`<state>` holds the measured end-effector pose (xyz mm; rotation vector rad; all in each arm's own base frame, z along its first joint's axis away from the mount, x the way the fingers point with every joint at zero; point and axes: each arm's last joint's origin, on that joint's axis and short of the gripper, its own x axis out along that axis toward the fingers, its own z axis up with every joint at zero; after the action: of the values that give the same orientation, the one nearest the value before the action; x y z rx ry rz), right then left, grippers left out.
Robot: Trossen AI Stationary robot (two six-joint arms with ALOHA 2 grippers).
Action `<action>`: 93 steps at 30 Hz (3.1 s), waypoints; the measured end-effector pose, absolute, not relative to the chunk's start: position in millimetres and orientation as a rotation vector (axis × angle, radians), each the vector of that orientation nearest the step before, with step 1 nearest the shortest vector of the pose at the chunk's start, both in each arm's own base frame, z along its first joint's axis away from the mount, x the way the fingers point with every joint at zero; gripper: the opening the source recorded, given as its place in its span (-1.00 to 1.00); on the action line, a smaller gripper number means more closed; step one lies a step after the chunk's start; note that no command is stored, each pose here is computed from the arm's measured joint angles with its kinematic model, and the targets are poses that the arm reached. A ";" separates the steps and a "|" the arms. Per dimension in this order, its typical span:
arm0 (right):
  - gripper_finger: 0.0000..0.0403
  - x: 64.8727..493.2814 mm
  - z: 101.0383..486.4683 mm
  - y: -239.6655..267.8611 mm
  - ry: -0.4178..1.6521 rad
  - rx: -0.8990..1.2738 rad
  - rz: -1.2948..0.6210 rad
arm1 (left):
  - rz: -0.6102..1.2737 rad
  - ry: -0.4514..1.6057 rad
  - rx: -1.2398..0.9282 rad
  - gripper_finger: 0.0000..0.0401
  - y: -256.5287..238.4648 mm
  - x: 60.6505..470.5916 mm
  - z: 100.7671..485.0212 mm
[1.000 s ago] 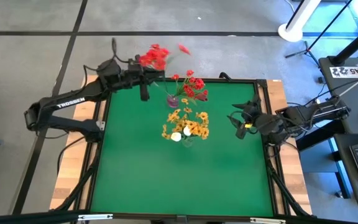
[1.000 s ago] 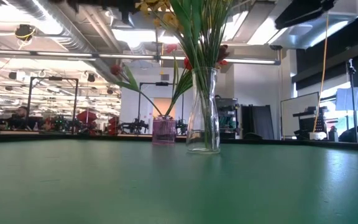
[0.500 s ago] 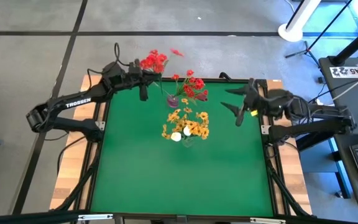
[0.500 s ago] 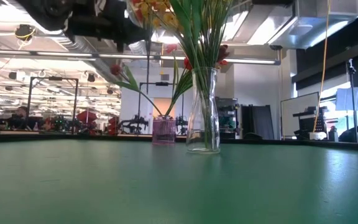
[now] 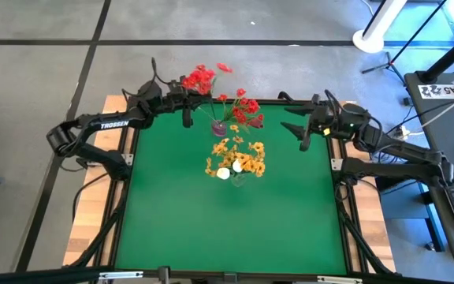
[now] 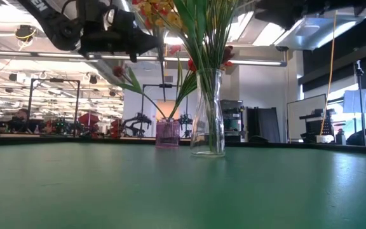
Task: Sort flowers into vase by color
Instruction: Put the red flowers into the purple vase, then return to Home Position
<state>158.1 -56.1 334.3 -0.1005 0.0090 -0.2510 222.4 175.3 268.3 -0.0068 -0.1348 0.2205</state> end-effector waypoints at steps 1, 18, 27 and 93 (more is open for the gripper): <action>0.22 156.0 330.1 -56.8 -0.001 -0.092 -0.257 | 0.221 -0.133 -0.006 -0.96 175.4 222.6 267.9; 0.22 148.4 282.3 -66.2 -0.086 -0.057 -0.318 | 0.222 -0.070 -0.033 -0.95 187.3 238.4 236.2; 0.22 148.5 282.0 -65.9 -0.082 -0.056 -0.316 | 0.251 -0.036 -0.058 -0.95 193.9 245.0 217.9; 0.22 128.2 303.2 -59.3 -0.044 -0.161 -0.406 | 0.384 -0.044 -0.034 0.04 63.6 115.5 334.4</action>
<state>128.2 -59.3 303.2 -0.1608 -0.0436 -0.4060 115.5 63.6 334.4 -0.0342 -0.0444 0.3842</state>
